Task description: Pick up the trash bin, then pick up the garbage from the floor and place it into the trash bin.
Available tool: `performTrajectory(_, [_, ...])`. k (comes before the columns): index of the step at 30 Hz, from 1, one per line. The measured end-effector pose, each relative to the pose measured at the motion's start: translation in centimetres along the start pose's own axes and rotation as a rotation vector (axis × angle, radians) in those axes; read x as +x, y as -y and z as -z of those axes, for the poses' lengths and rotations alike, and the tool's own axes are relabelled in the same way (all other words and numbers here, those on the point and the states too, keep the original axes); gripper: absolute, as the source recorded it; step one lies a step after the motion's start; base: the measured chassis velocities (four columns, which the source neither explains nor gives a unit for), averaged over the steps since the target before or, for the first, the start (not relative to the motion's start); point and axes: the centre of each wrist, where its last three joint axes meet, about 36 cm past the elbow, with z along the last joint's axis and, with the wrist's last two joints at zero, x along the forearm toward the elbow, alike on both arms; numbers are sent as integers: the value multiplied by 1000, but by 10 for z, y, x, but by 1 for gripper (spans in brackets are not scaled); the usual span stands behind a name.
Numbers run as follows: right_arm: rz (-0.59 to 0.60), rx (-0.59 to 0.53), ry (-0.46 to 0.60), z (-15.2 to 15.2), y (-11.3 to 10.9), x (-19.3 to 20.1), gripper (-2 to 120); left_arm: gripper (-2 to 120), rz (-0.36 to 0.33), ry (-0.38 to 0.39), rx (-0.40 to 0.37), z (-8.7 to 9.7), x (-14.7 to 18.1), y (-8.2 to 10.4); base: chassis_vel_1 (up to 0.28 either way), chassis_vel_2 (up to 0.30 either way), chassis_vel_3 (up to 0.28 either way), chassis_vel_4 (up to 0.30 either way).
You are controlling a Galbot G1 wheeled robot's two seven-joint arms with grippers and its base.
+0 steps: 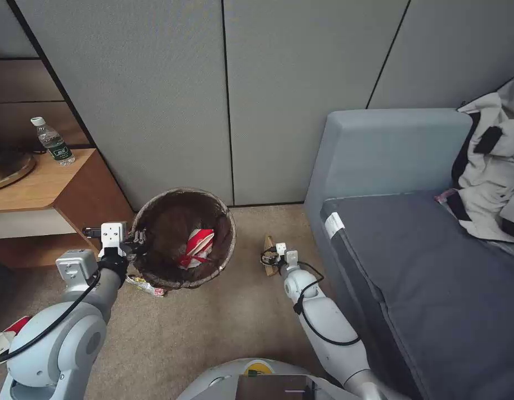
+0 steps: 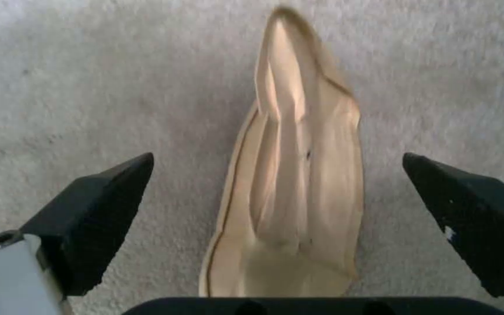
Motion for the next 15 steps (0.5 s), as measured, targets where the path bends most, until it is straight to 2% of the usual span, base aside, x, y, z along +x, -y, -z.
performTrajectory(4, [-4, -5, -15, -6, 1, -3, 97, 2, 0, 1, -1, 0, 0, 0, 0, 0, 0, 0])
performTrajectory(10, [-11, -9, -32, -13, 3, -6, 73, 2, 0, 0, 0, 0, 0, 0, 0, 0, 0, 0])
performTrajectory(11, [-11, -9, -32, -13, 3, -6, 73, 2, 0, 0, 0, 0, 0, 0, 0, 0, 0, 0])
performTrajectory(14, [-12, -12, -37, -15, 3, -6, 59, 2, 1, 0, -1, 0, 0, 0, 0, 0, 0, 0])
performTrajectory(15, [-12, -12, -37, -15, 3, -6, 59, 2, 1, 0, -1, 0, 0, 0, 0, 0, 0, 0])
